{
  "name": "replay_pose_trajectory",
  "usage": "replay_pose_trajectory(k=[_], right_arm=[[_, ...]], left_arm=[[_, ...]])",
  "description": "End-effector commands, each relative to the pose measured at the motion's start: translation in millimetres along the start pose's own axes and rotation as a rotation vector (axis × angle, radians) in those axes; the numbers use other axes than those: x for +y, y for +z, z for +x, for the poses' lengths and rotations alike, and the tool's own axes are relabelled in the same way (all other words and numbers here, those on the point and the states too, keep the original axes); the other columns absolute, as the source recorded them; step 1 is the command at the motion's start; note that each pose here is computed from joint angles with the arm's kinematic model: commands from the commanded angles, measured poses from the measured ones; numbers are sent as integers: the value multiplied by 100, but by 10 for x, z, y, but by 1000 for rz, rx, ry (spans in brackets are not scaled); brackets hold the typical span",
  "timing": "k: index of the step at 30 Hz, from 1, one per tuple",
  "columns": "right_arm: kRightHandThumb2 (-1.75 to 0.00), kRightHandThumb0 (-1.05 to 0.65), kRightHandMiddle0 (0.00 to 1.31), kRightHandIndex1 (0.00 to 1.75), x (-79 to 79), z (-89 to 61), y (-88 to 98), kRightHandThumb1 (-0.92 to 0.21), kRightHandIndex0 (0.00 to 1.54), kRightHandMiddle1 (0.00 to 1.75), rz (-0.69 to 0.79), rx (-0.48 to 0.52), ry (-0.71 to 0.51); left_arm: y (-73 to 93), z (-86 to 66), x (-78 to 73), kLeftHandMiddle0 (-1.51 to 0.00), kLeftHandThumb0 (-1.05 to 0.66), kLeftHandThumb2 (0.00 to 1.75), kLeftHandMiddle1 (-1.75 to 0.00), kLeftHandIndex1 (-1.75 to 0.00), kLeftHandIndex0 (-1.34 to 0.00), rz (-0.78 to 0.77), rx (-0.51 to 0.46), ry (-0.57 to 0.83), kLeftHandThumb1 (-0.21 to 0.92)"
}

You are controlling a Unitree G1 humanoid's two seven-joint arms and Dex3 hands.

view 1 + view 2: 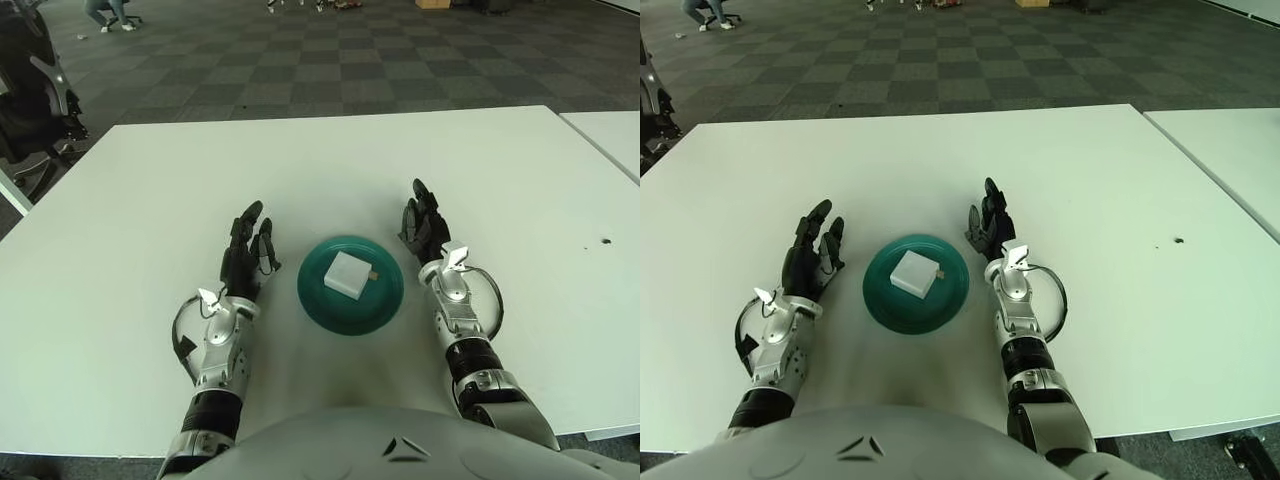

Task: Put the charger into the plate.

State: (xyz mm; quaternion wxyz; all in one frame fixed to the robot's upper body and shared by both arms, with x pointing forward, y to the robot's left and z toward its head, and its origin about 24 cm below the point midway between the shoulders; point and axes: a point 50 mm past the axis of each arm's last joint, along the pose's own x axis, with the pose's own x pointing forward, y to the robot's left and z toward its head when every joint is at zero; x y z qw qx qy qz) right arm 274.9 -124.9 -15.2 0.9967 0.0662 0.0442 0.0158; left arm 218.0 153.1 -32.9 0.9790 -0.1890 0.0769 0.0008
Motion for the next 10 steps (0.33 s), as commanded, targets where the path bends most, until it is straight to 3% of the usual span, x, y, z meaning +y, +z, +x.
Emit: replay_pose_trajectory(k=[1,10], right_arm=[[-76,-76,0,0,-116,-446,-683,-92,0,0,14,394,-84],[-73,-78,0,0,-159,-510,-723,-92,0,0,-6,409,-80]], left_arm=[[-376,-260,173,-21,-79,94,0,-37,0,-22,232,81,92],[-403,-284,169,-18,-83,94,0,-32,0,35,244,97,92]])
